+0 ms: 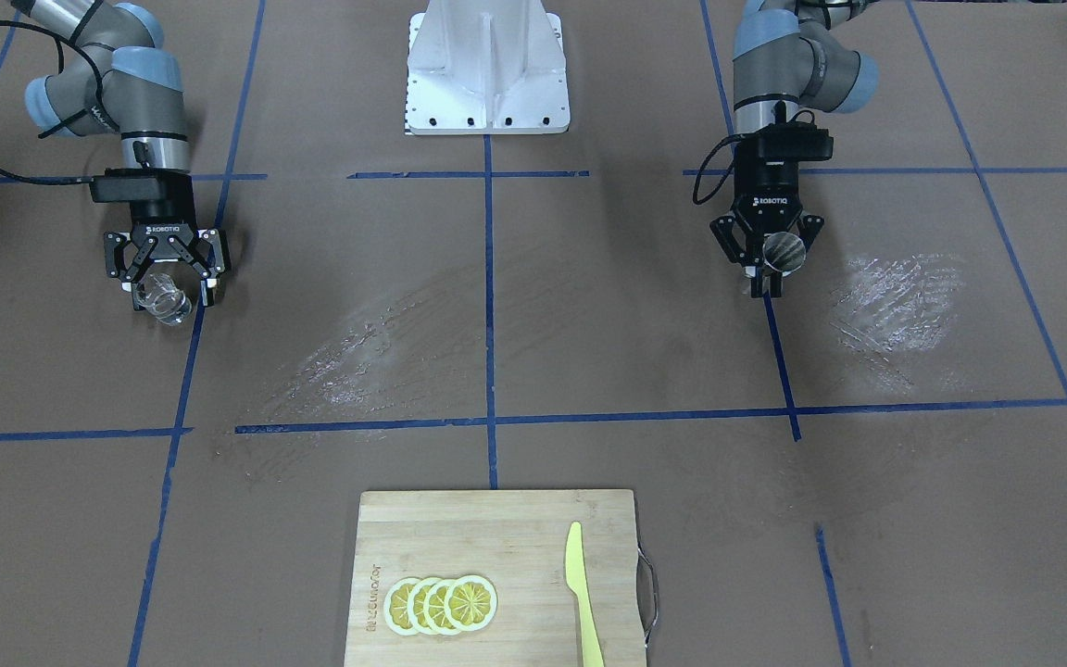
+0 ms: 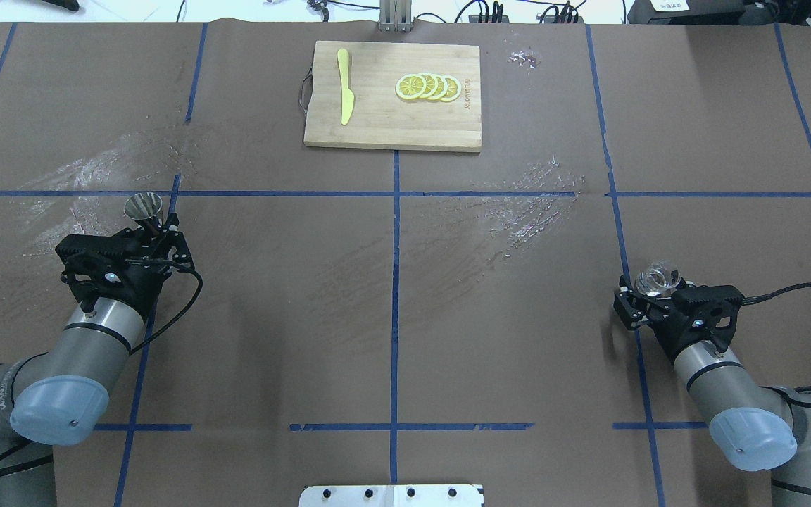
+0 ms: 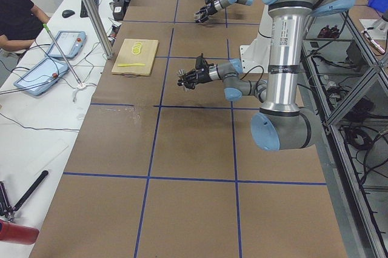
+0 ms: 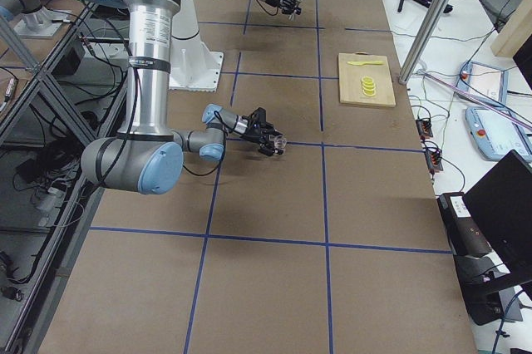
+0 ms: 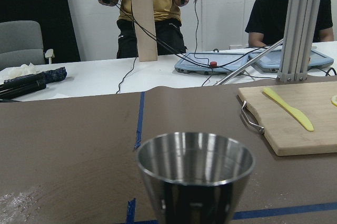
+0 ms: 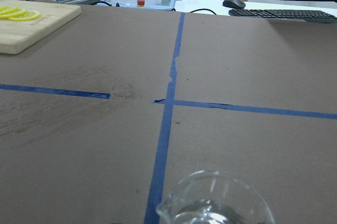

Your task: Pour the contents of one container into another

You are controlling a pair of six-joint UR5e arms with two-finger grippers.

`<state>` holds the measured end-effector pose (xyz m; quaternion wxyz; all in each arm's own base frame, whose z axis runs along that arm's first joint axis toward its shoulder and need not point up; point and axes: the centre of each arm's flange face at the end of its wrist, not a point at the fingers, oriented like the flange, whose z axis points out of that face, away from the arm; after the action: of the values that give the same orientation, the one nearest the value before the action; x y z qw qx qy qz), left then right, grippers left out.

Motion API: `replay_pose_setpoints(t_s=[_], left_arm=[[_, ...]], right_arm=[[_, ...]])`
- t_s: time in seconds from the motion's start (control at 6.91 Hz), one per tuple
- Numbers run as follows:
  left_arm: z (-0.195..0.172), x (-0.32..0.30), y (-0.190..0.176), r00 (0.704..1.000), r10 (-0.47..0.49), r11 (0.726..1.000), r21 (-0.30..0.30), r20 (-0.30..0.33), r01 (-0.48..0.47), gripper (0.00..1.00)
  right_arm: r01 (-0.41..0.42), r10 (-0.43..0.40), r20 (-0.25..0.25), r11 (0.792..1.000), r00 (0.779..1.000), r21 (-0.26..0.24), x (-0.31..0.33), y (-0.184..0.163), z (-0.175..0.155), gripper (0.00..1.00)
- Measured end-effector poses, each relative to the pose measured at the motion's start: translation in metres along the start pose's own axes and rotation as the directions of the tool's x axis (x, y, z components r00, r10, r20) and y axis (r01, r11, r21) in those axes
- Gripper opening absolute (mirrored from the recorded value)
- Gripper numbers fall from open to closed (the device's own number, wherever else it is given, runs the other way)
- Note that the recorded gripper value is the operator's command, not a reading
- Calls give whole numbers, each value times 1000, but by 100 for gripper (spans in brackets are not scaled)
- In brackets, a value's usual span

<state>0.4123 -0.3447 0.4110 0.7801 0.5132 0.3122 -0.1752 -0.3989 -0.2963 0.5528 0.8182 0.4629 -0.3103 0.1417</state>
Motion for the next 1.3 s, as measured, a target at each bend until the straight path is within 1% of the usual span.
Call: replay_pose_setpoints(t_s=[0.14,0.29,0.43,0.58,0.72,0.87,1.01,1.16,1.3], left_arm=[[0,0,0,1000,0,1000,0,0,0,0],[0,0,0,1000,0,1000,0,0,0,0],[0,0,0,1000,1,1000,0,1,-1,0],[0,0,0,1000,1,1000,1,1,-1,0],[0,0,0,1000,1,1000,0,1,-1,0],[0,0,0,1000,1,1000,0,1,-1,0],[0,1,0,1000,-1,1000,1,0,1,0],[0,2,0,1000,-3,1000,1,-1,3,0],[0,3,0,1000,-4,1000,1,-2,4,0]], right_arm=[[8,-8,-1,1000,1000,1,0,0,0,91],[10,-10,1,1000,1000,2,-2,0,1,87],[7,-7,4,1000,1000,3,-6,1,3,74],[6,-6,4,1000,1000,4,-8,1,4,71],[5,-5,3,1000,1000,4,-8,0,5,71],[4,-4,1,1000,1000,4,-7,-1,6,65],[5,-5,1,1000,1000,4,-7,-2,7,39],[5,-5,0,1000,1000,5,-7,-2,7,3],[5,-5,-1,1000,1000,6,-6,-3,7,0]])
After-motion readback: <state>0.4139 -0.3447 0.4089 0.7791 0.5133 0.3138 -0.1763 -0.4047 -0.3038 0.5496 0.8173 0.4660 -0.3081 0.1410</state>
